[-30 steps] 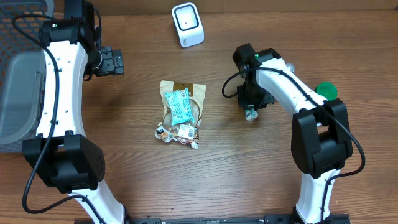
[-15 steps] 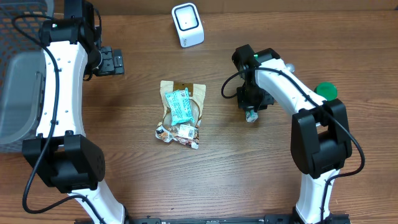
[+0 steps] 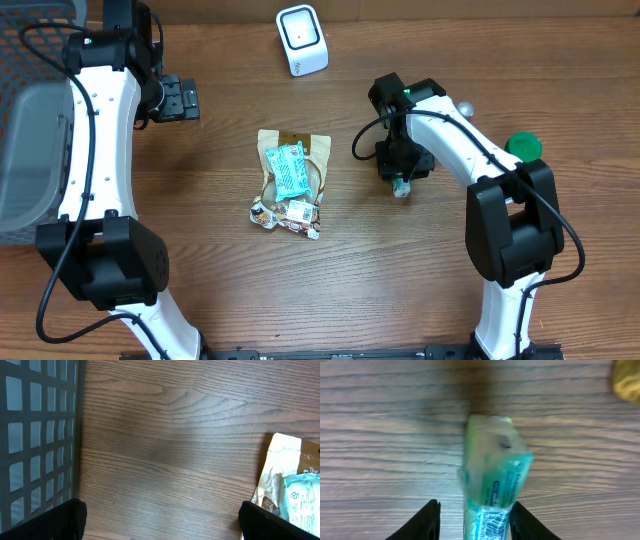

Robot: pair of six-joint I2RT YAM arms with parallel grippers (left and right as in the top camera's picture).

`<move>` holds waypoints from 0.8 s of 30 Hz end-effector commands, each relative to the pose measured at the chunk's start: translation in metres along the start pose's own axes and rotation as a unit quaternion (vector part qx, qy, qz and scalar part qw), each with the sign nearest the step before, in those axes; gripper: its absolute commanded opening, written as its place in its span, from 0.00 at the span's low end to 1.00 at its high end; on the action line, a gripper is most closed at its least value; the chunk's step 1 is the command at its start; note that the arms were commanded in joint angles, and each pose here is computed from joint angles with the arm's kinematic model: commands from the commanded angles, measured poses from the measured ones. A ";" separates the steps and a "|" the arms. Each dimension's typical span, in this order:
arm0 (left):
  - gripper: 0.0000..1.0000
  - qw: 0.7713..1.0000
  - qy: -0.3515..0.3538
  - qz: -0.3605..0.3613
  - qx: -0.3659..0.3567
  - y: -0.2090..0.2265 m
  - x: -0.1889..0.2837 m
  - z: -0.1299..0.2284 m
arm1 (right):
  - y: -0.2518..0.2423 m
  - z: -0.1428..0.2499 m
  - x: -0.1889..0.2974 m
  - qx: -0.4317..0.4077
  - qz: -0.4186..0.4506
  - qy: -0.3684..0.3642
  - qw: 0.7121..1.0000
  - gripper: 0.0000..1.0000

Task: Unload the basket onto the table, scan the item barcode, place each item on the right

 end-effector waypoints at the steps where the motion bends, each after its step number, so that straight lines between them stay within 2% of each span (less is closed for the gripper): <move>1: 0.99 1.000 -0.010 0.000 -0.008 -0.002 0.005 -0.002 | 0.011 -0.003 0.013 -0.002 -0.055 -0.011 0.998 0.42; 9: 1.00 1.000 -0.011 0.001 -0.011 -0.005 0.006 -0.002 | 0.022 -0.003 0.015 0.054 -0.113 -0.009 0.992 0.43; 19: 1.00 1.000 -0.010 0.001 -0.011 -0.005 0.006 -0.002 | 0.025 -0.016 0.016 0.057 -0.124 -0.050 0.989 0.44; 24: 0.99 1.000 -0.011 0.001 -0.011 -0.005 0.006 -0.002 | 0.036 -0.021 0.020 0.063 -0.178 -0.061 0.980 0.44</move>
Point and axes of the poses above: each gripper's point midway between its finger pads, its own x axis back along the fingers, its own y axis along the line the jaws close on, z = x × y, the point moved 8 cm from there along x, back along the fingers, and after that the axes turned 4 degrees about x, right-handed, at the moved point
